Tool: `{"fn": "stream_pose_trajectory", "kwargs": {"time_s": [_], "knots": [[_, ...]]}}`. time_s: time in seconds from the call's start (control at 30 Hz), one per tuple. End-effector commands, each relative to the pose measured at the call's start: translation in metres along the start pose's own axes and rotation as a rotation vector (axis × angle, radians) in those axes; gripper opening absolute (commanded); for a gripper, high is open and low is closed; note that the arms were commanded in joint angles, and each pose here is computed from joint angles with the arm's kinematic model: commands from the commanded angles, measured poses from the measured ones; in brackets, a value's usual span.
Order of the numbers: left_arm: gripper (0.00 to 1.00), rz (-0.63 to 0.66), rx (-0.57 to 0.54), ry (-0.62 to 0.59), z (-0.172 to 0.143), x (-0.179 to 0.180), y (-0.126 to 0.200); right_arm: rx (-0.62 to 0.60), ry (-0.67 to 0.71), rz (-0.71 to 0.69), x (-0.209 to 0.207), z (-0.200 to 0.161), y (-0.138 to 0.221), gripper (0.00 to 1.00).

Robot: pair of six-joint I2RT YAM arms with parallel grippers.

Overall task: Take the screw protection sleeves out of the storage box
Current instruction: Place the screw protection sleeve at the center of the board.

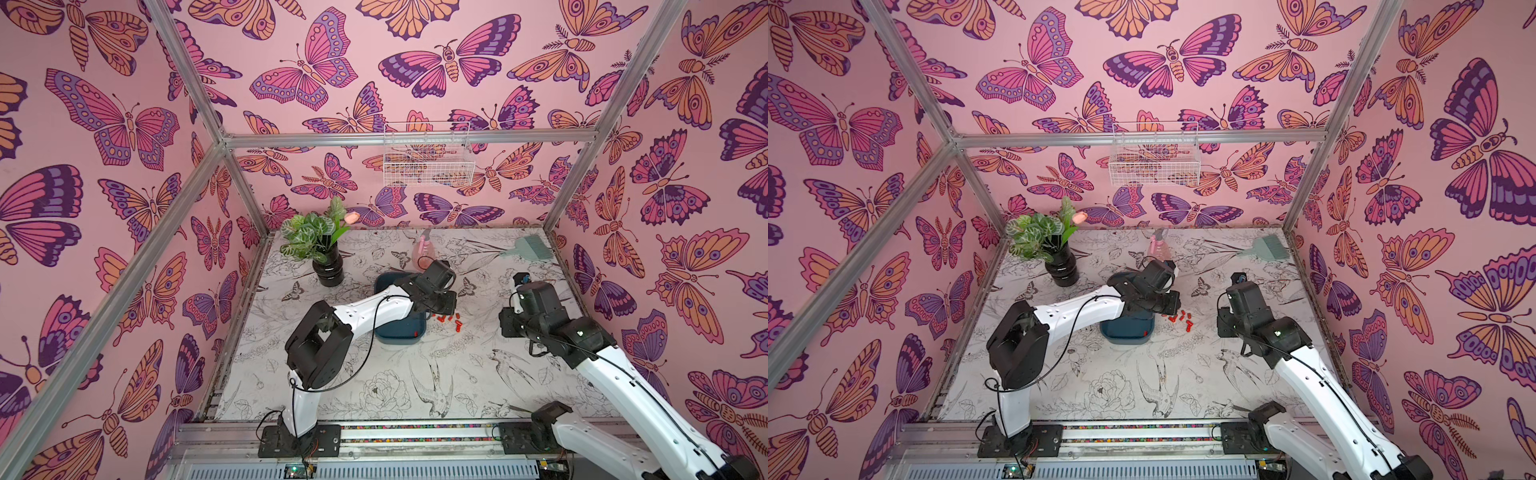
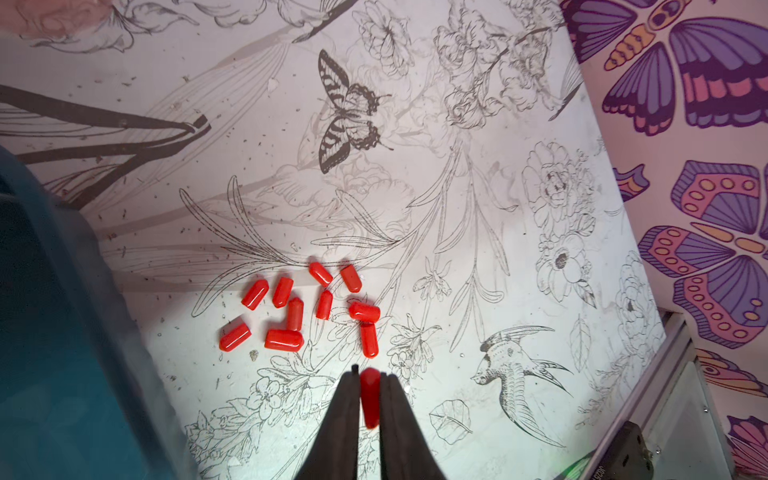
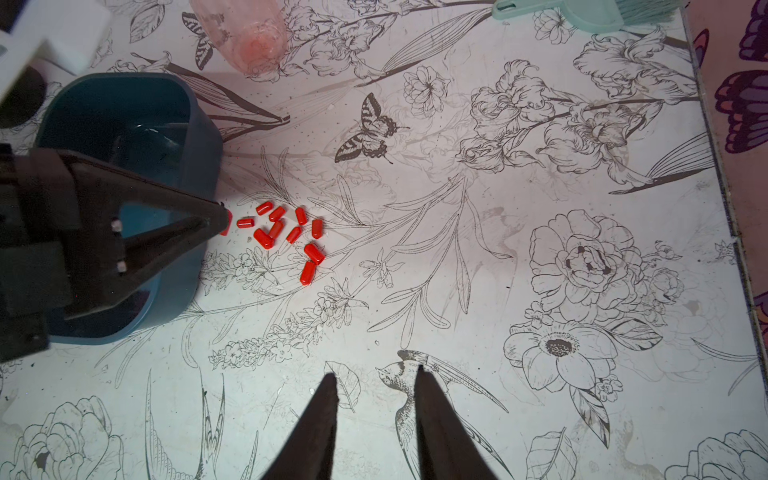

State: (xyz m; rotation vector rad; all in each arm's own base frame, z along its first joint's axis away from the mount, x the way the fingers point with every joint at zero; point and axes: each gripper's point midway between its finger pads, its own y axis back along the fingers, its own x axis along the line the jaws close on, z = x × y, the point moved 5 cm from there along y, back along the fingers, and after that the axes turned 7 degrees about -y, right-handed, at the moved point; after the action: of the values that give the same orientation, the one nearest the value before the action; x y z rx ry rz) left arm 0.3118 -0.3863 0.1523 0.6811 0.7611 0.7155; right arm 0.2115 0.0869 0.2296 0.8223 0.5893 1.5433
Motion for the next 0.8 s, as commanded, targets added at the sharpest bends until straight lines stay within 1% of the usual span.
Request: {"fn": "stream_pose_trajectory", "kwargs": {"time_s": [0.0,0.17,0.37,0.77], "knots": [[0.15,0.018,0.043,-0.015,-0.009,0.002,-0.014,-0.005,-0.028,0.007,-0.002,0.001,0.0,0.36],[0.15,0.02,0.091,-0.011,-0.021,0.005,-0.034,0.0,-0.04,0.01,-0.004,0.002,-0.002,0.36],[0.15,0.011,0.127,-0.016,-0.031,0.001,-0.051,0.003,-0.04,0.01,-0.004,0.002,-0.003,0.36],[0.15,0.044,0.177,-0.005,-0.053,0.009,-0.059,0.009,-0.043,0.014,-0.004,0.001,-0.004,0.36]]}}
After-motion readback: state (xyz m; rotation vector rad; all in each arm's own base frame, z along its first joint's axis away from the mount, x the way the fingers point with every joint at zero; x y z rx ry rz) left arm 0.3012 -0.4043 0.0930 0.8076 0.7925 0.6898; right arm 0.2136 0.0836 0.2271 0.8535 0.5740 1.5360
